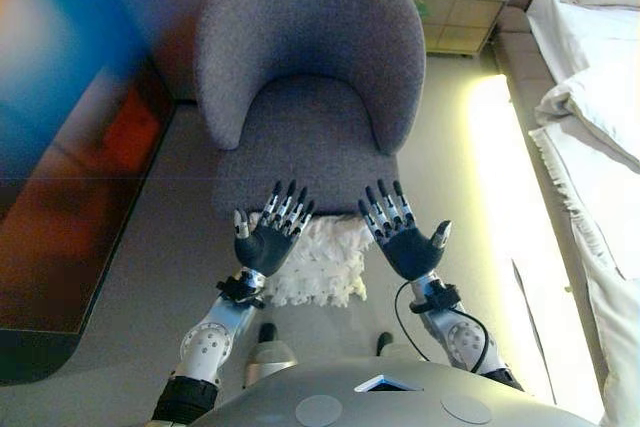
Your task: Pick up the cushion and take it to the sofa
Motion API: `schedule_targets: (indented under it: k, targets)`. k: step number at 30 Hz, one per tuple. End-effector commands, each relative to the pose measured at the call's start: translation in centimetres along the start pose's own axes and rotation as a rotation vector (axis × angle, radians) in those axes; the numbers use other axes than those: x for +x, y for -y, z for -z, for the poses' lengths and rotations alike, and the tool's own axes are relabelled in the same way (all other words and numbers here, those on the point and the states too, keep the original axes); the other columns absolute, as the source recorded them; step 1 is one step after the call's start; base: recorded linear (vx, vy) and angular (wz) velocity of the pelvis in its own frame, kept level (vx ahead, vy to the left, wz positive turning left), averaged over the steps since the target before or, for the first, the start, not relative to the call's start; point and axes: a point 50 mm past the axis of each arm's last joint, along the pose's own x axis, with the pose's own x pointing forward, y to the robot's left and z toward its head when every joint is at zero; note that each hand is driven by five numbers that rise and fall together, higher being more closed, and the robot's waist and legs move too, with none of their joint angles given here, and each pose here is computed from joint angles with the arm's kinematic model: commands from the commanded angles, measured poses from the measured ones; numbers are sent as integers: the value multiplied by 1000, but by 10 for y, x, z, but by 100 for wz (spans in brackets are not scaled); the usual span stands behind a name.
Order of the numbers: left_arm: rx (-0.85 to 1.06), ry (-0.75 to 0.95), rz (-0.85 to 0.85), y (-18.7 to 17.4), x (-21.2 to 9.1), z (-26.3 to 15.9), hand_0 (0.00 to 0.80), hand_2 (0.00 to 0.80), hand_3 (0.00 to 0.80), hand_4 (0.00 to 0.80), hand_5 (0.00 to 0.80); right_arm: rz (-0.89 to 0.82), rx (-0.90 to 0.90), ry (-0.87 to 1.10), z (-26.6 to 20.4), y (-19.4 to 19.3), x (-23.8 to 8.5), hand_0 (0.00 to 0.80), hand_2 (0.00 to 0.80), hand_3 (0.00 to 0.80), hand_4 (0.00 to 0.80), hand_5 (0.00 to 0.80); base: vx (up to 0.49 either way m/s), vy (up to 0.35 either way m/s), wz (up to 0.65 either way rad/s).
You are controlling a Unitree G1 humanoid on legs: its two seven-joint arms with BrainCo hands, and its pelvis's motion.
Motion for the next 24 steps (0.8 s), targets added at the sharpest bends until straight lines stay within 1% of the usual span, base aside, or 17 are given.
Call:
schedule_targets:
  k: [1,4,7,9,11,13,17,19,22,24]
  targets:
    - [65,-22,56,14,8,-6,0,0,0,0,0,-65,-112,-18,-10,-17,12,0,0,0,0,0,58,-39,-4]
    - [246,-16,-52,6,5,-15,0,0,0,0,0,81,-212,-50,-14,-4,6,0,0,0,0,0,54,-34,-8]
    - [530,23,-234,-1,1,-37,0,0,0,0,0,194,-349,-77,-25,5,0,0,0,0,0,0,30,-16,-3]
    - [689,56,-245,6,5,-56,0,0,0,0,0,180,-427,-72,-35,-2,4,0,0,0,0,0,-113,-16,0]
    - [786,82,-227,15,12,-64,0,0,0,0,0,166,-491,-54,-44,-10,12,0,0,0,0,0,-205,-26,5]
    - [847,127,-257,19,17,-70,0,0,0,0,0,191,-533,-55,-49,-11,19,0,0,0,0,0,-107,10,9]
    - [873,169,-348,15,12,-76,0,0,0,0,0,280,-645,-87,-59,-4,11,0,0,0,0,0,47,162,1]
    - [950,182,-368,15,17,-83,0,0,0,0,0,323,-722,-67,-67,1,11,0,0,0,0,0,-68,216,8]
    - [1092,194,-362,22,29,-94,0,0,0,0,0,355,-756,-12,-74,3,21,0,0,0,0,0,-111,129,13]
    - [1173,214,-370,25,35,-99,0,0,0,0,0,400,-817,5,-79,6,25,0,0,0,0,0,-85,135,4]
